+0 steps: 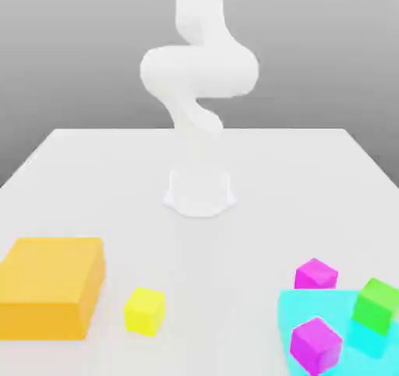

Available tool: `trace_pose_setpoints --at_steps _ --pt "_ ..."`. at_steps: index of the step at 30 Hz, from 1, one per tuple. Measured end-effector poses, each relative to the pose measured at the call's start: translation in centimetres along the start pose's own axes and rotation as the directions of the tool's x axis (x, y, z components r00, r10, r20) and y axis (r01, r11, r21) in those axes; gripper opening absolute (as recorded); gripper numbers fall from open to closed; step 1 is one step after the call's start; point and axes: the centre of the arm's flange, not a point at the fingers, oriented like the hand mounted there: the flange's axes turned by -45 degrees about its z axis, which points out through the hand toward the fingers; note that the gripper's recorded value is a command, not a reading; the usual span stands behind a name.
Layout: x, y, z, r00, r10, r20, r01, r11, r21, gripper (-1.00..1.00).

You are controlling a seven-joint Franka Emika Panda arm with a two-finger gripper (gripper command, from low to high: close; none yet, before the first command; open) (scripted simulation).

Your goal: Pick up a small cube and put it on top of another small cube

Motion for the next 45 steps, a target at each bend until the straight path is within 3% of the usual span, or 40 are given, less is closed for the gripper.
trace_pose_setpoints --at_steps 7,15,20,26,27,35,40,45 --pt "-6.8 -8.3 16.1 0.95 -0.206 0.232 0.188 0.977 0.101 0.0" --pt "-21.2 -16.3 27.7 0.787 -0.443 0.429 0.36 0.895 0.264 0.0" --pt "-32.3 -19.8 30.9 0.633 -0.586 0.506 0.44 0.81 0.387 0.0" --pt "-37.3 -20.0 35.2 0.61 -0.597 0.521 0.441 0.802 0.404 0.0" --pt "-38.0 -19.9 35.9 0.609 -0.598 0.521 0.441 0.802 0.404 -1.0" --pt "-37.7 -20.0 35.6 0.61 -0.598 0.521 0.441 0.802 0.403 -1.0" --pt "-34.7 -19.9 32.2 0.609 -0.598 0.521 0.442 0.801 0.402 -1.0" --pt "-28.2 -18.7 33.2 0.635 -0.546 0.546 0.403 0.837 0.369 -1.0"
